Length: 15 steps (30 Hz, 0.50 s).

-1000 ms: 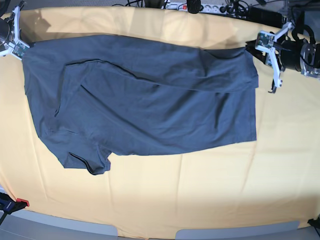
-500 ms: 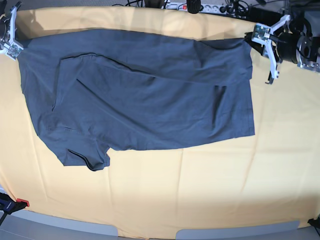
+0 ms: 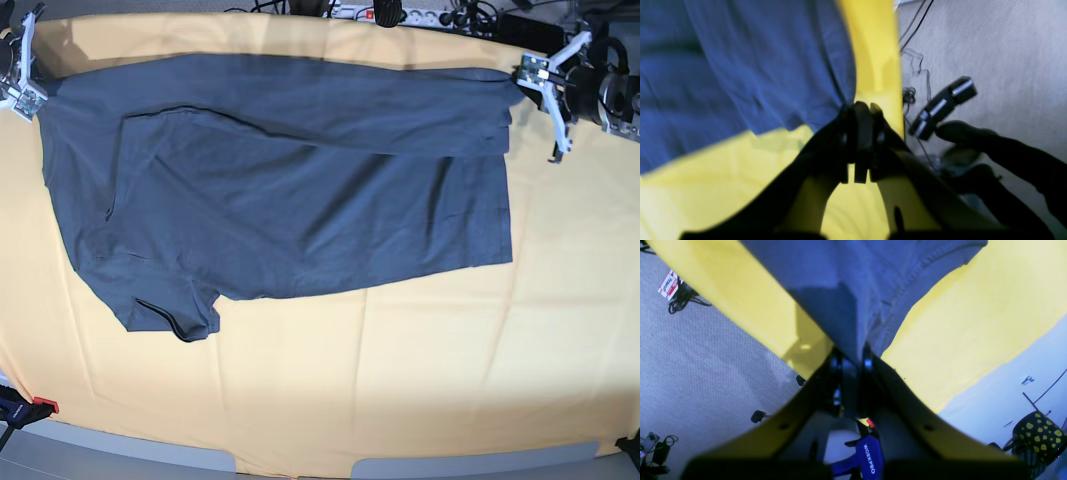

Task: Fold the T-shirt properly
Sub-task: 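Pull the folded edge back toward the shirt's collar side with both grippers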

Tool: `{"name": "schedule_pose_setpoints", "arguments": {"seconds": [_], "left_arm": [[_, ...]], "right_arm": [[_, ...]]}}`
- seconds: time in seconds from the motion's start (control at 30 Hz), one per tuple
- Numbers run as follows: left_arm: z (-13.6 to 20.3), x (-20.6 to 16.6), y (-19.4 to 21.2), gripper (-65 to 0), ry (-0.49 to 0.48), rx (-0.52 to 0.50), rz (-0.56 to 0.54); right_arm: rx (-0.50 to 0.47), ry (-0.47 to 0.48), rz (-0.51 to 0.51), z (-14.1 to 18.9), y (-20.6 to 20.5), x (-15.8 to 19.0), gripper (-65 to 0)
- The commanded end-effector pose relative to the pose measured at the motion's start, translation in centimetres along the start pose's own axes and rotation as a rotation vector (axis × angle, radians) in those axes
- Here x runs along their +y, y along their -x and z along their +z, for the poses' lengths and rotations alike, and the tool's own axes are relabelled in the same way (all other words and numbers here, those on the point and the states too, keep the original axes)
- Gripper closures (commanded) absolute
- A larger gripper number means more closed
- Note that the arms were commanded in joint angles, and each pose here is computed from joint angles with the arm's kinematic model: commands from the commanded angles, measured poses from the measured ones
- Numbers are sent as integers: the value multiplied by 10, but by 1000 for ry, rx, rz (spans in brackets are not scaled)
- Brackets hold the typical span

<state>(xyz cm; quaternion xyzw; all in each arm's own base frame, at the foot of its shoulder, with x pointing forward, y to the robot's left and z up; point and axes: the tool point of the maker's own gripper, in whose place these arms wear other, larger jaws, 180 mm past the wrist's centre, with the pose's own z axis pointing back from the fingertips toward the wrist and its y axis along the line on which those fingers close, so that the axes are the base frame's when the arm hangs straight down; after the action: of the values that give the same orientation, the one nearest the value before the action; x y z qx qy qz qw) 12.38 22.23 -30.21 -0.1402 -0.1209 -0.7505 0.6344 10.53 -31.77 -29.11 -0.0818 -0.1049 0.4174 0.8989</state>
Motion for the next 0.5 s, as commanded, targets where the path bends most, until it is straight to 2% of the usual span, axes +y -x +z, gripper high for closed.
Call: {"name": "schedule_pose_setpoints", "arguments": {"seconds": [0.0, 0.2, 0.47], "left_arm": [[4, 4, 3, 0, -8, 2, 6], [4, 5, 9, 0, -10, 9, 26], [3, 1, -11, 0, 0, -56, 5]], "right_arm": [[-9, 12, 8, 2, -4, -4, 0], [-25, -9, 0, 2, -6, 0, 0], [-15, -32, 6, 3, -5, 4, 0]]}}
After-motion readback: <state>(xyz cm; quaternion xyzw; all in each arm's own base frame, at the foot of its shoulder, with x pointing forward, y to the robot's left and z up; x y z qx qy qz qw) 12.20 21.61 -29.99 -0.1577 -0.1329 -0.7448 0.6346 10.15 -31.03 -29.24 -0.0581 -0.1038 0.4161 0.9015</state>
